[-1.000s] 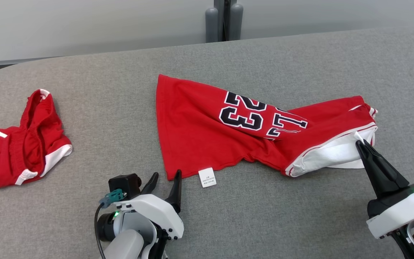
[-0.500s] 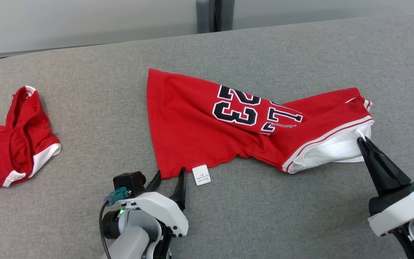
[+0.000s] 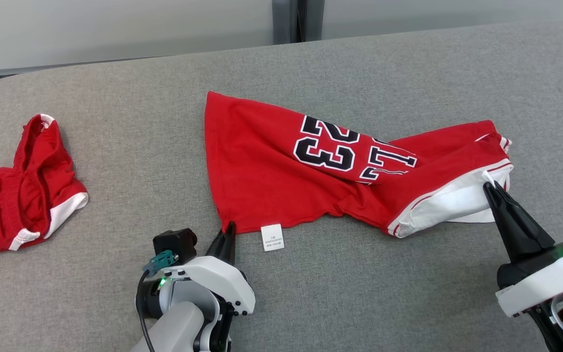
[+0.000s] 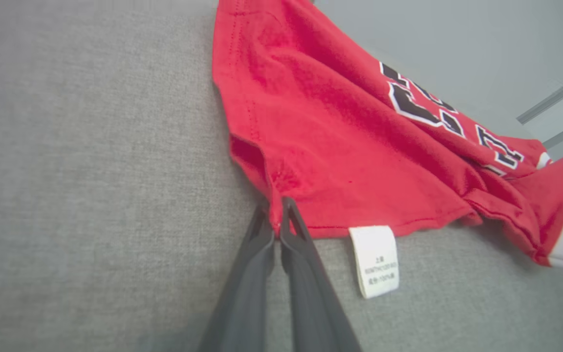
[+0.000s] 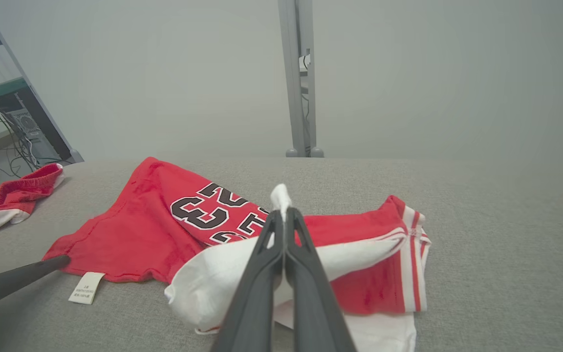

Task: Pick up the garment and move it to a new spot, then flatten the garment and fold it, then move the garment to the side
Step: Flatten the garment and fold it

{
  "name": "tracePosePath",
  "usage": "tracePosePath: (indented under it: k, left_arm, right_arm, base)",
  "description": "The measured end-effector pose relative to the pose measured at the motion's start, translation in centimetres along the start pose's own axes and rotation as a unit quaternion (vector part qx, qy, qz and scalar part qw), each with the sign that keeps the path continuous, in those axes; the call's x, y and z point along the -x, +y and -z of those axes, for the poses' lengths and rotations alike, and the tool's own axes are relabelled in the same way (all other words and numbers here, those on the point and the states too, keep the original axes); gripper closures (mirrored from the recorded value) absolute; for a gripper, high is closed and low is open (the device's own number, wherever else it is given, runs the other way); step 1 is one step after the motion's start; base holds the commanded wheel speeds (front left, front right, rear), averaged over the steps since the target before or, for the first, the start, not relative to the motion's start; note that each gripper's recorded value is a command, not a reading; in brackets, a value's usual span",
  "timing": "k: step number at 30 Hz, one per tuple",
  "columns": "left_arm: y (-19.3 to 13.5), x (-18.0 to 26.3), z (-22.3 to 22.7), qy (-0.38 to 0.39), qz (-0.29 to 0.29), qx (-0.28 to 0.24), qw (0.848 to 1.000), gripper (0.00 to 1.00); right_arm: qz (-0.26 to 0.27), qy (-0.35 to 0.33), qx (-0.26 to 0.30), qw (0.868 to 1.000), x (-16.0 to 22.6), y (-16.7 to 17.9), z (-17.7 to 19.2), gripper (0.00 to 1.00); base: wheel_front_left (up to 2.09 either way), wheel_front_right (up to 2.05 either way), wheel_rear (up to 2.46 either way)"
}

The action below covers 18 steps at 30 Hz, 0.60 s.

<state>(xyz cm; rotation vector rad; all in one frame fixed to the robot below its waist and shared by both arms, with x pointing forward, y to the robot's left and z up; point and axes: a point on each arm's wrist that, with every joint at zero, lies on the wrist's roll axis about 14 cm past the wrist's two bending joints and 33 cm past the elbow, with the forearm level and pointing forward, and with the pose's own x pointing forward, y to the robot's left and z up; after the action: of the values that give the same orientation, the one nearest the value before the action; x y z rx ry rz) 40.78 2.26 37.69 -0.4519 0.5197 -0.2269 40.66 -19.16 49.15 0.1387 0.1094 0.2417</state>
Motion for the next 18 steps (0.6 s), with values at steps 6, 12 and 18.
tracePosePath:
  k: [6,12,18]
  left_arm:
    - [-1.1,0.0,-3.3,-0.057,0.021,-0.015,0.998,1.0]
    - [-2.6,0.6,-8.8,-0.139,0.04,-0.038,0.989,1.0]
    - [-4.8,2.2,-14.4,-0.227,0.063,-0.048,0.971,1.0]
  right_arm:
    - [0.001,-0.047,-0.006,0.999,-0.3,0.3,-2.0,1.0]
    - [0.003,-0.111,0.008,0.994,-0.6,0.3,-5.8,1.0]
    - [-0.008,-0.174,0.016,0.985,-1.1,0.8,-10.6,1.0]
  base:
    - [0.0,0.0,0.0]
    - [0.0,0.0,0.0]
    - [0.0,0.0,0.0]
